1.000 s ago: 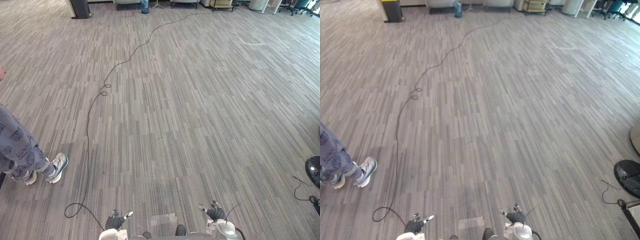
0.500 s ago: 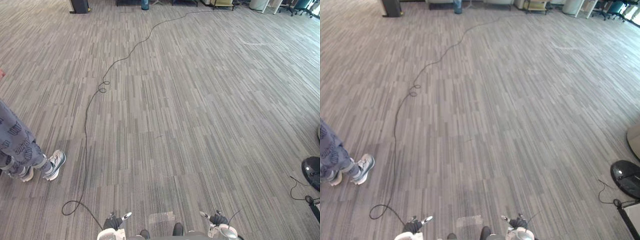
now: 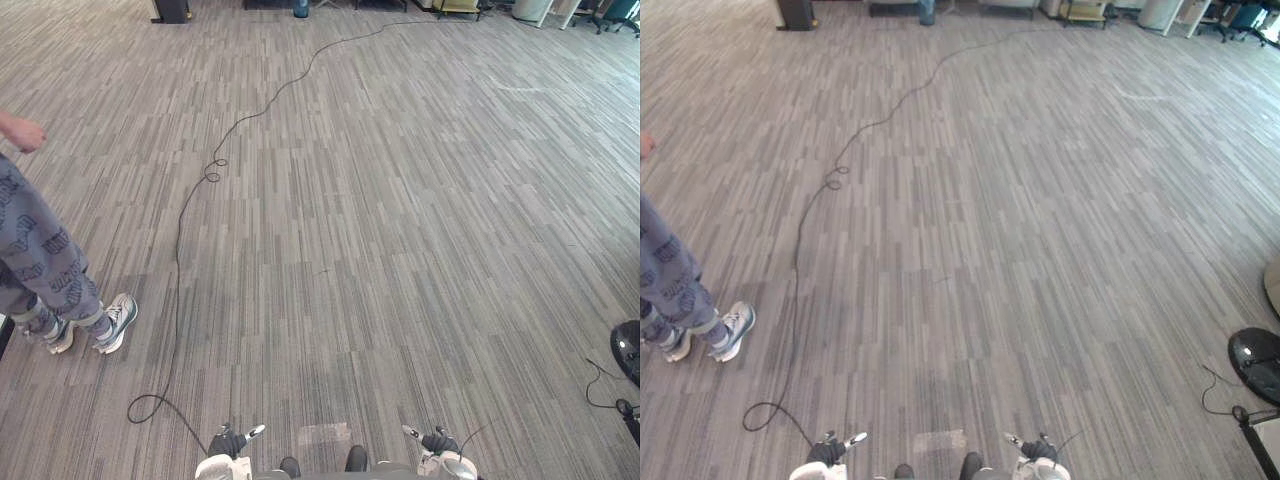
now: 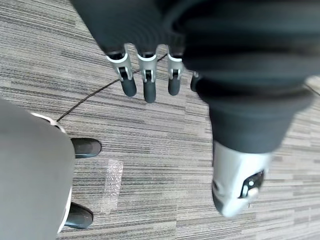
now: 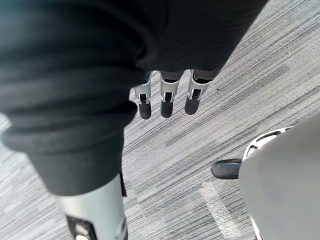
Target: Pick up cushions and gather them together orderly.
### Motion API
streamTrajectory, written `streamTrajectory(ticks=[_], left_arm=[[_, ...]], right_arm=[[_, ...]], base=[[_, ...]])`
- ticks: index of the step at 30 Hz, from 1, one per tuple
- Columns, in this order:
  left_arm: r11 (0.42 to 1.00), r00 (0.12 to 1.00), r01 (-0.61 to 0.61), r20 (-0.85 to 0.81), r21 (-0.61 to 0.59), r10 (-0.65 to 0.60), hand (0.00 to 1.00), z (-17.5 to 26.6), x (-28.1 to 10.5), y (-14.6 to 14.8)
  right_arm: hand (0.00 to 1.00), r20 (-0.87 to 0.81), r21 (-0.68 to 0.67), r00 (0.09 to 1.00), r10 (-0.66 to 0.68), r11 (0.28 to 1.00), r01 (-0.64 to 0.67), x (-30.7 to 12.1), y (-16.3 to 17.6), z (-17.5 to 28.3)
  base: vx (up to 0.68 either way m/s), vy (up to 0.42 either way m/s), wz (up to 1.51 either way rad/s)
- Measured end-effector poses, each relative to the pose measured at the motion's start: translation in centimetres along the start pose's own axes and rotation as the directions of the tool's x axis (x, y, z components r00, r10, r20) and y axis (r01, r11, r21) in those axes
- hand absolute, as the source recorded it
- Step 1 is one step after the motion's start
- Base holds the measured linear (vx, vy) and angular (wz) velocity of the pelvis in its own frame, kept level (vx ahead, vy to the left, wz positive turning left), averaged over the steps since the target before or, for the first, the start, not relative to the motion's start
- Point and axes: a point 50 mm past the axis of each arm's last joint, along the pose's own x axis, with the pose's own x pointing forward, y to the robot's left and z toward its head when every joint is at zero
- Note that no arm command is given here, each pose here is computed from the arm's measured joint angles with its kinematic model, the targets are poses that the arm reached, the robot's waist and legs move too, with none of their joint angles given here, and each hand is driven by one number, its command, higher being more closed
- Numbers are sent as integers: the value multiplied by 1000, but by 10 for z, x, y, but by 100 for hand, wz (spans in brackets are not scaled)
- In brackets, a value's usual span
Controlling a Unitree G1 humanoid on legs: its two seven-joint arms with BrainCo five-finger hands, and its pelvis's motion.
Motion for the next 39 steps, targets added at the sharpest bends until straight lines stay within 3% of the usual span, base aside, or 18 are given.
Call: streamTrajectory(ticks=[17, 21, 27, 33, 37, 39], left_arm=[[998, 994, 20, 112, -52, -14, 0, 34, 4, -5], [998, 988, 2, 155, -62, 7, 0, 49, 6, 3], [1000, 996, -12, 92, -16, 13, 0, 35, 8, 6], [999, 994, 33, 107, 3, -33, 0, 41, 7, -10], [999, 994, 33, 106, 0, -33, 0, 38, 6, -11], [998, 995, 64, 79, -17, -62, 0, 31, 4, -25]], right_arm=[[0, 25, 12, 999, -46, 999, 46, 3, -11, 10], [0, 34, -5, 999, 17, 1000, -17, 2, 11, 13], [0, 80, -17, 997, 24, 1000, -22, 2, 9, 23], [0, 233, -40, 971, 43, 999, -34, 2, 7, 63], [0, 186, -63, 982, 23, 998, -11, 4, -2, 50], [0, 199, -74, 980, -5, 997, 20, 6, -15, 59]], base=[[164, 76, 6], [473, 242, -3], [474, 224, -18], [491, 6, 0], [631, -161, 44], [573, -231, 3]])
